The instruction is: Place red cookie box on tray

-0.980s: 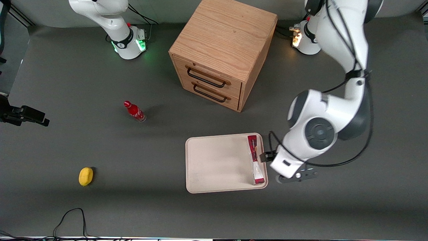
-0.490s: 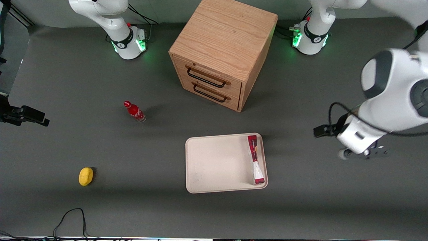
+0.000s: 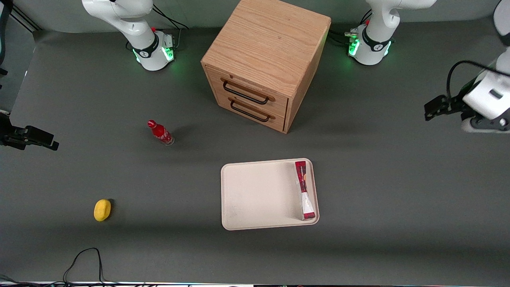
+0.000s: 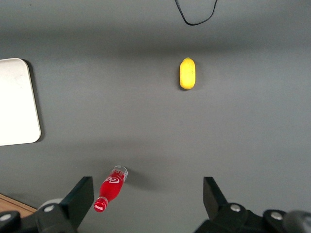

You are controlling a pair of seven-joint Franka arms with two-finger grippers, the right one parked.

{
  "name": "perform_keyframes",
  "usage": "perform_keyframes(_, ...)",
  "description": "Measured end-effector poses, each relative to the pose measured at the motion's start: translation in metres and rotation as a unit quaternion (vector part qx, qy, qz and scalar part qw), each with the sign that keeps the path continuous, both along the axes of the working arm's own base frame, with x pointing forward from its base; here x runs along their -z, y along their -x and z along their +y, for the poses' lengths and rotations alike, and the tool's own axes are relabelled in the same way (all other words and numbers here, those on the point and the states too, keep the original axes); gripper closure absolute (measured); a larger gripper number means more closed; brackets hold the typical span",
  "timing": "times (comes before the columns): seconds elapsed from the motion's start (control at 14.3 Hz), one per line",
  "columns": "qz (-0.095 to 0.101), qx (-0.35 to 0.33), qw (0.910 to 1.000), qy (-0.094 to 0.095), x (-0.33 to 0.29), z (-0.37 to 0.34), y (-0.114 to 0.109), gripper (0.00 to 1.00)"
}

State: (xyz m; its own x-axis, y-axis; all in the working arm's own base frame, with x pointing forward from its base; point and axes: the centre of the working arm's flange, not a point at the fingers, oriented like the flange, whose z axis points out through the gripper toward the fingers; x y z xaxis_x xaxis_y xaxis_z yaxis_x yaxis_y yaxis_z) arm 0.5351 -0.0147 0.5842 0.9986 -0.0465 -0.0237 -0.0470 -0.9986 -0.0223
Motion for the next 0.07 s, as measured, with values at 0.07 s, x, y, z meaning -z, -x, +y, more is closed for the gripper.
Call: perform_keyframes(0.07, -0.005, -0.001, 1.0, 0.001, -0.0063, 0.006, 0.0083, 0.0)
